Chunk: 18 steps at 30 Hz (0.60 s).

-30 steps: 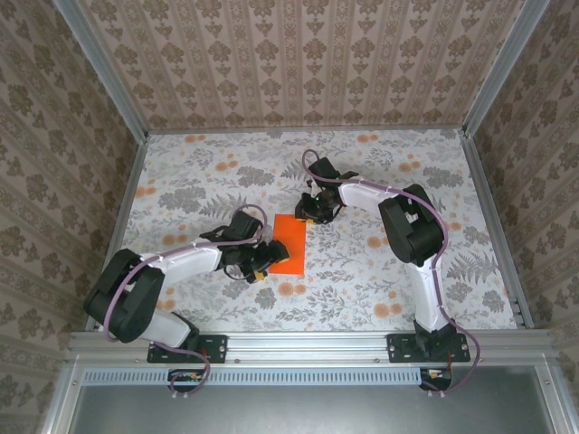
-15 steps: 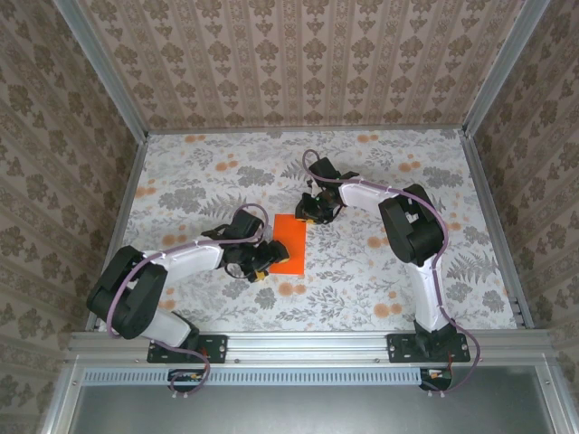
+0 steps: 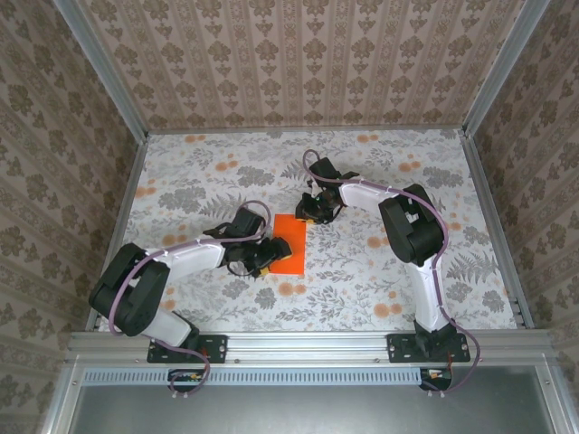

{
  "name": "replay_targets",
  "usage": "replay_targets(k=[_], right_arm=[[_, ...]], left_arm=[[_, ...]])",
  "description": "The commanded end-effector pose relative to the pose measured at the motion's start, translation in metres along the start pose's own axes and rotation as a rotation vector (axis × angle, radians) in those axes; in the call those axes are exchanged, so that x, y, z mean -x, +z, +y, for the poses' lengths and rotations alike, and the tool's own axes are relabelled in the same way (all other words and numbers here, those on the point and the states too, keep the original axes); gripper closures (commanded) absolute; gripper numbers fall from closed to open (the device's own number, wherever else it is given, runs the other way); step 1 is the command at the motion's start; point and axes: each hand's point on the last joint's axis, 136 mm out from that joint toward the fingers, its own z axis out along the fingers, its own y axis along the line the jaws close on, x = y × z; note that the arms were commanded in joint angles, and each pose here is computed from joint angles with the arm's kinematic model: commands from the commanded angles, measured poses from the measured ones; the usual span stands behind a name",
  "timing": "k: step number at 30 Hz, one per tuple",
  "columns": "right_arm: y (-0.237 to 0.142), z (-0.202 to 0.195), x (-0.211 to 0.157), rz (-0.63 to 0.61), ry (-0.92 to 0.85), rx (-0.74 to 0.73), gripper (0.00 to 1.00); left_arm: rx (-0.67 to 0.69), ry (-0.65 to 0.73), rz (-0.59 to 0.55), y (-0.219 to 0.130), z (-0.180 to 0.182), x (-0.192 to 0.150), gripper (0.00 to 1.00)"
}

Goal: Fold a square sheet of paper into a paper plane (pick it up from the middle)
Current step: Fold the triangle a second time at the center of the table.

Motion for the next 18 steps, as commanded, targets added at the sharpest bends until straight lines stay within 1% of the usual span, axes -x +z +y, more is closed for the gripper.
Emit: replay_targets(k=[1, 10, 14, 18], right_arm=[[0.023, -0.041, -0.026, 0.090, 0.065, -0.104, 0.74], [0.024, -0.038, -0.027, 0.096, 0.064, -0.083, 0.74], [0.020, -0.023, -0.024, 0.091, 0.044, -0.012, 0.74], [-0.004, 0.009, -0.010, 0.042, -0.017, 0.112, 0.74]], left_arm=[[-0.027, 0.044, -0.022, -0.004, -0.012, 0.006, 0.28], [-0.086, 0.085, -0.019, -0.001, -0.025, 0.010, 0.32], [-0.074, 0.074, -0.021, 0.002, -0.018, 0.013, 0.39], [-0.062, 0.060, -0.024, 0.003, -0.009, 0.014, 0.49]])
